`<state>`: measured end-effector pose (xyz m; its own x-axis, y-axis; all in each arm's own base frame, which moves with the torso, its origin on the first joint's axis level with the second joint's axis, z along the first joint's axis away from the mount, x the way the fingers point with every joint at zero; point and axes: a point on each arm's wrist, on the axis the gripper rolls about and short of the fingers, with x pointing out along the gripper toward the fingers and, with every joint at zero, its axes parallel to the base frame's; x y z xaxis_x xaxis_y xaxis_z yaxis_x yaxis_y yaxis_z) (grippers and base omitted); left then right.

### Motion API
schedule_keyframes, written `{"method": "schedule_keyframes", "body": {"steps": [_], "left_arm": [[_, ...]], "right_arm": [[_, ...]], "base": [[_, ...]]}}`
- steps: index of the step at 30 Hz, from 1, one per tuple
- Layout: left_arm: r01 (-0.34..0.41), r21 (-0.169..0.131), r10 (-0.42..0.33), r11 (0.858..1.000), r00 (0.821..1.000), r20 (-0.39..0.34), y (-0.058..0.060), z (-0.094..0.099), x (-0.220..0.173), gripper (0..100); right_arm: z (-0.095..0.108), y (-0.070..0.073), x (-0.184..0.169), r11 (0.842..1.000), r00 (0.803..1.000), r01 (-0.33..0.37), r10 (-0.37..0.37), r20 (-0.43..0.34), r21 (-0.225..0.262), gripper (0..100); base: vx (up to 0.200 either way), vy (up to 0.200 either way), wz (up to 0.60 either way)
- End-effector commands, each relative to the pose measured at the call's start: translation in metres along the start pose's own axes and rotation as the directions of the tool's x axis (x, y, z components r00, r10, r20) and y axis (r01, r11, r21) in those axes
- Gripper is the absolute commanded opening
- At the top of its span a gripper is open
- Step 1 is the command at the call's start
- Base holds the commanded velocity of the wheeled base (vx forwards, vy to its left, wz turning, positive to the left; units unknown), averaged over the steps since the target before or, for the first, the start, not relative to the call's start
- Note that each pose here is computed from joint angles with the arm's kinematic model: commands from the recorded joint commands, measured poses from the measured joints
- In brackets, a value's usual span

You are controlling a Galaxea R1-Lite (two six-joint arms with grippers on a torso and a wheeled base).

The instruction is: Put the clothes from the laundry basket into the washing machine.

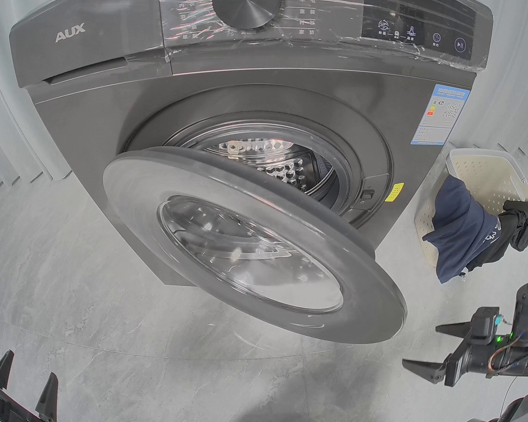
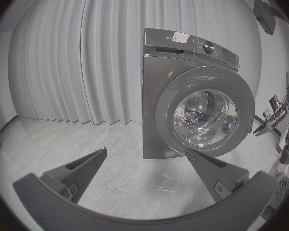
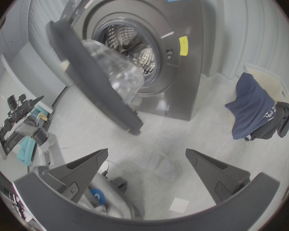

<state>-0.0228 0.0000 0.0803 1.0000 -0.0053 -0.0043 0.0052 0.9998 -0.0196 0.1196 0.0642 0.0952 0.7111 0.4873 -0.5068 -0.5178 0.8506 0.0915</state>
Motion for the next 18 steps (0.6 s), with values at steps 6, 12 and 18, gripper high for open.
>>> {"method": "schedule_keyframes", "body": {"steps": [6, 12, 18], "left_arm": [[-0.001, -0.002, 0.001, 1.000, 1.000, -0.002, 0.000, -0.004, 0.000, 100], [-0.001, -0.002, 0.001, 1.000, 1.000, -0.002, 0.000, -0.004, 0.000, 100], [-0.001, -0.002, 0.001, 1.000, 1.000, -0.002, 0.000, -0.004, 0.000, 100]], "right_arm": [[0.079, -0.033, 0.036, 0.995, 0.988, 0.098, -0.098, 0.122, 0.004, 100], [0.078, -0.014, 0.042, 0.999, 0.997, 0.023, -0.021, 0.077, -0.028, 100], [0.057, 0.002, 0.031, 0.997, 0.998, -0.043, 0.045, 0.032, -0.061, 100]], "base": [[0.000, 0.000, 0.00], [0.000, 0.000, 0.00], [0.000, 0.000, 0.00]]}}
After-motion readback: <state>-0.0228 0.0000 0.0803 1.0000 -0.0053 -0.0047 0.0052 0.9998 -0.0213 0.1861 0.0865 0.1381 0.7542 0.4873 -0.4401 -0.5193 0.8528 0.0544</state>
